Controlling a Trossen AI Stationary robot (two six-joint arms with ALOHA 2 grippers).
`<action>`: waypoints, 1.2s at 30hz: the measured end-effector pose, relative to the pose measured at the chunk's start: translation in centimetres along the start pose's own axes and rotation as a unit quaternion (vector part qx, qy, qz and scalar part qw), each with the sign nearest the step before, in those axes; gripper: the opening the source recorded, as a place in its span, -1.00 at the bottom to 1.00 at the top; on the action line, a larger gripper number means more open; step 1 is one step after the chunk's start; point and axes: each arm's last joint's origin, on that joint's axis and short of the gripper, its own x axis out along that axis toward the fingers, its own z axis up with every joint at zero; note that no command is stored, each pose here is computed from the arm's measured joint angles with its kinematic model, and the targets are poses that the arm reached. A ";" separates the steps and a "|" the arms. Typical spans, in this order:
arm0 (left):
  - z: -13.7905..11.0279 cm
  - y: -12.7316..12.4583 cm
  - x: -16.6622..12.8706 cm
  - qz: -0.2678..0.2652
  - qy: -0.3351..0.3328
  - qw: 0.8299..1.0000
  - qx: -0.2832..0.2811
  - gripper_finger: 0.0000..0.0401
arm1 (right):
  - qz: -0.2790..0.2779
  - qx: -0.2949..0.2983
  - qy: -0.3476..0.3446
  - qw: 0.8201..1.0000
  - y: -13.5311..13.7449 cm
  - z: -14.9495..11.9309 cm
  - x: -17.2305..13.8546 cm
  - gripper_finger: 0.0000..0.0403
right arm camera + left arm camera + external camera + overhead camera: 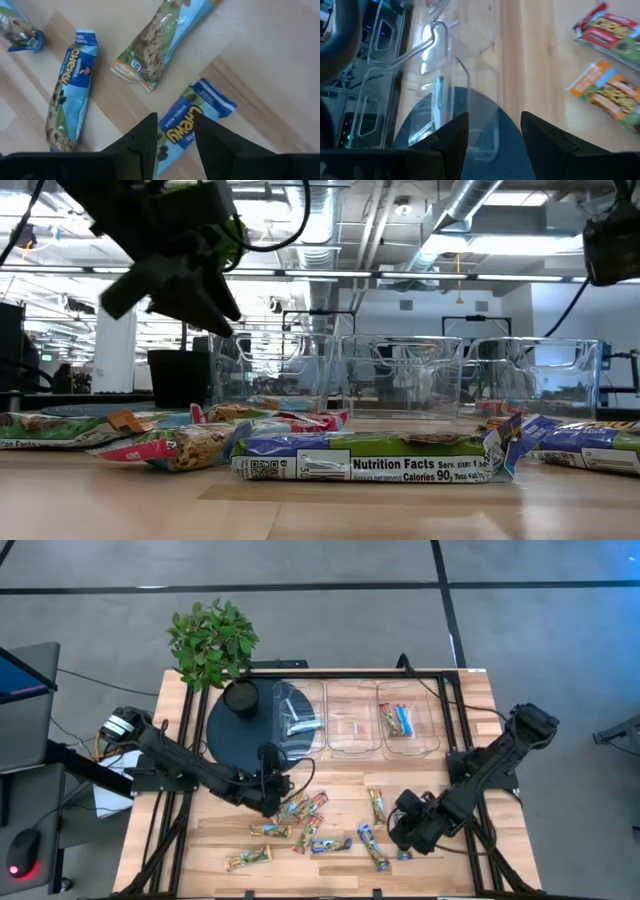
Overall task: Pick and place Granola Bars by type
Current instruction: Put the blue granola bar into the middle transparent bin
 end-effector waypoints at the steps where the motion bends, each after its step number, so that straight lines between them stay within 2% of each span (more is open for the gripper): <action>1: 0.1 0.2 0.2 -0.001 0.001 1.000 -0.002 -0.12 | -0.002 0.002 0.000 1.000 0.2 -0.1 0.1 -0.41; 6: 0.3 1.2 1.2 -0.018 -0.001 1.000 -0.008 -0.12 | 0.004 0.006 0.000 1.000 1.2 -0.1 0.1 -0.41; 11: 0.3 1.8 1.9 -0.044 0.003 0.999 -0.009 -0.12 | 0.008 0.052 0.014 0.999 1.5 0.1 -0.1 -0.41; 17: 0.2 2.2 2.3 -0.041 0.009 0.999 -0.013 -0.12 | 0.001 0.095 0.023 0.995 1.4 0.2 -0.1 -0.41; 25: 0.2 2.3 2.3 -0.041 0.010 0.999 -0.013 -0.12 | 0.002 0.144 0.033 0.989 1.4 -1.2 -0.4 -0.41; 36: 0.5 2.1 2.3 -0.083 -0.006 0.996 -0.022 -0.12 | -0.021 0.124 0.039 0.991 1.5 -1.8 1.0 -0.41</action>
